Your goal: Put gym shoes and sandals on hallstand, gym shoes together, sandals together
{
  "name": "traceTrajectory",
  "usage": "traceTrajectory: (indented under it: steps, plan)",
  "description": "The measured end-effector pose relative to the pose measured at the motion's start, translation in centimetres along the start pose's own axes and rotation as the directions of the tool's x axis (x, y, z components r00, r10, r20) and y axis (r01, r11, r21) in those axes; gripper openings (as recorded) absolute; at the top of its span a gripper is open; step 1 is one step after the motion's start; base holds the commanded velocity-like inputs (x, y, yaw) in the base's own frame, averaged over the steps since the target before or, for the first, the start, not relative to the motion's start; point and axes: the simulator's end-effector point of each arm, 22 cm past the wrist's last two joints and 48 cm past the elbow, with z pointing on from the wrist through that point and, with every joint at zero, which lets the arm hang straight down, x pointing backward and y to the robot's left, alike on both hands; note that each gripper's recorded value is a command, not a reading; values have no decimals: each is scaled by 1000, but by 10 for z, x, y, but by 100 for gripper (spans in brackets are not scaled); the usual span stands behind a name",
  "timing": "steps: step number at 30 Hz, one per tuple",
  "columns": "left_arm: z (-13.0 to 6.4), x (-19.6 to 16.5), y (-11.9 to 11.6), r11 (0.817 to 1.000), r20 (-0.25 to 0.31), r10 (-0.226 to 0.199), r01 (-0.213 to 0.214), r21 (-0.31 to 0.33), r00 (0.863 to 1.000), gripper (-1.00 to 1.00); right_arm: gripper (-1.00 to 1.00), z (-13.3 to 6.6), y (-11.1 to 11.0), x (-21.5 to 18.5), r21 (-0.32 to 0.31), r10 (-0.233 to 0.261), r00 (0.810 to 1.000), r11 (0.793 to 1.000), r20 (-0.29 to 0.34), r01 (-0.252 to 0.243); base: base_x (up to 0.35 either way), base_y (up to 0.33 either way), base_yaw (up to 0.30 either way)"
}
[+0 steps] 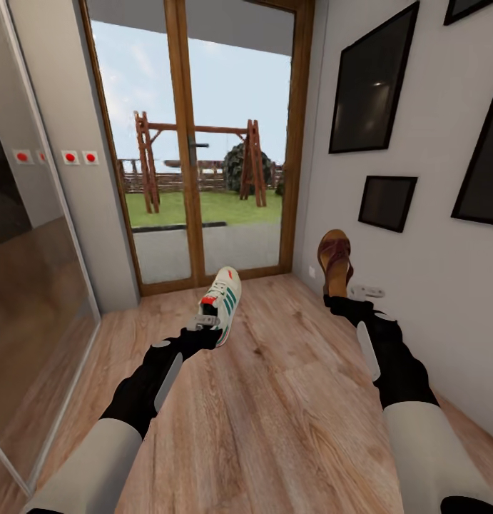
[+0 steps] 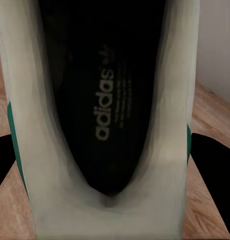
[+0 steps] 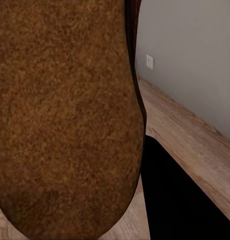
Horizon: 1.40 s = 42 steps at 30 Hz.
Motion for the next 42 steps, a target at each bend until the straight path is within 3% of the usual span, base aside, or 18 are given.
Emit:
traceTrajectory:
  steps: [11,42]
  plan:
    - [0,0,0,1000,0,0,0,0,1000,-100,-100,0,-1,0,1,0,1000,1000,1,0,0,190,-275]
    - [0,-1,0,1000,5,2,-2,2,1000,-100,-100,0,0,0,-1,4,1000,1000,2,-4,0,4,-300]
